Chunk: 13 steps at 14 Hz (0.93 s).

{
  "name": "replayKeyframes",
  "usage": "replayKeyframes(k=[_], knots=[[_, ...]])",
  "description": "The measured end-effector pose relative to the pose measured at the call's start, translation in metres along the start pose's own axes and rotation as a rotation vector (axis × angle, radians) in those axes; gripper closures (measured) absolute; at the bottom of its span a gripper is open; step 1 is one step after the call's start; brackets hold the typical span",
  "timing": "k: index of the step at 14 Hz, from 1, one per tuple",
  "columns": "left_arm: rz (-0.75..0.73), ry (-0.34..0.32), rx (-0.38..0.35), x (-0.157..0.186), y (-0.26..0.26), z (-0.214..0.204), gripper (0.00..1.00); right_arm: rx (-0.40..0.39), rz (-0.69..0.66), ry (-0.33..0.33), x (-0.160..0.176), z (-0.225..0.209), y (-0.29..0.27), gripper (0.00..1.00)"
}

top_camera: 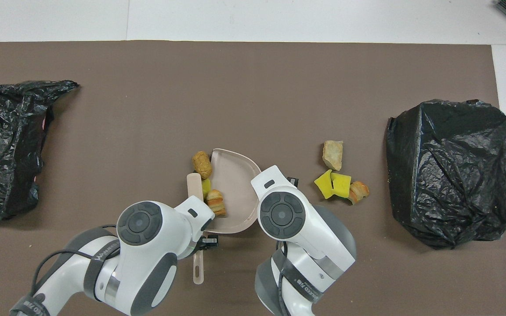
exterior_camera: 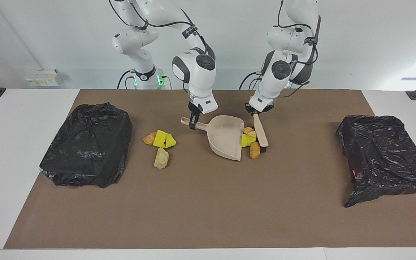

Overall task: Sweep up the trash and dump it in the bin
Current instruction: 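Sweep the nuggets into the dustpan with the left gripper's brush, then sweep the sponge piece into the dustpan with the left gripper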

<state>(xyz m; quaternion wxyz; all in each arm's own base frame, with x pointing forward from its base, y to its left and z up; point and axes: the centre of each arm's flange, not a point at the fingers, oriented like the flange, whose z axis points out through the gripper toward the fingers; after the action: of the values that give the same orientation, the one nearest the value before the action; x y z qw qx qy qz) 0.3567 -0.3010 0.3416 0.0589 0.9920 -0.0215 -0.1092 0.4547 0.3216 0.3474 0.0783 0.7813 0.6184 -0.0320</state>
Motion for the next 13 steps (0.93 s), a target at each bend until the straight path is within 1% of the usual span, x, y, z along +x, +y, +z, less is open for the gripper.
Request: replayKeyframes(k=[3, 5, 7, 9, 13], knots=[[0.082, 0.007, -0.004, -0.021, 0.036, -0.002, 0.74, 0.0, 0.0, 0.0, 0.0, 0.0, 0.0, 0.68], [0.097, 0.014, -0.012, -0.022, 0.045, -0.009, 0.74, 0.0, 0.0, 0.0, 0.0, 0.0, 0.0, 0.68], [0.085, 0.002, -0.014, -0.016, 0.041, -0.021, 0.74, 0.0, 0.0, 0.0, 0.0, 0.0, 0.0, 0.68], [0.046, 0.008, -0.007, 0.002, 0.022, -0.035, 0.74, 0.0, 0.0, 0.0, 0.0, 0.0, 0.0, 0.68], [-0.021, 0.044, 0.038, 0.048, -0.05, -0.054, 0.74, 0.0, 0.003, 0.0, 0.0, 0.0, 0.0, 0.68]])
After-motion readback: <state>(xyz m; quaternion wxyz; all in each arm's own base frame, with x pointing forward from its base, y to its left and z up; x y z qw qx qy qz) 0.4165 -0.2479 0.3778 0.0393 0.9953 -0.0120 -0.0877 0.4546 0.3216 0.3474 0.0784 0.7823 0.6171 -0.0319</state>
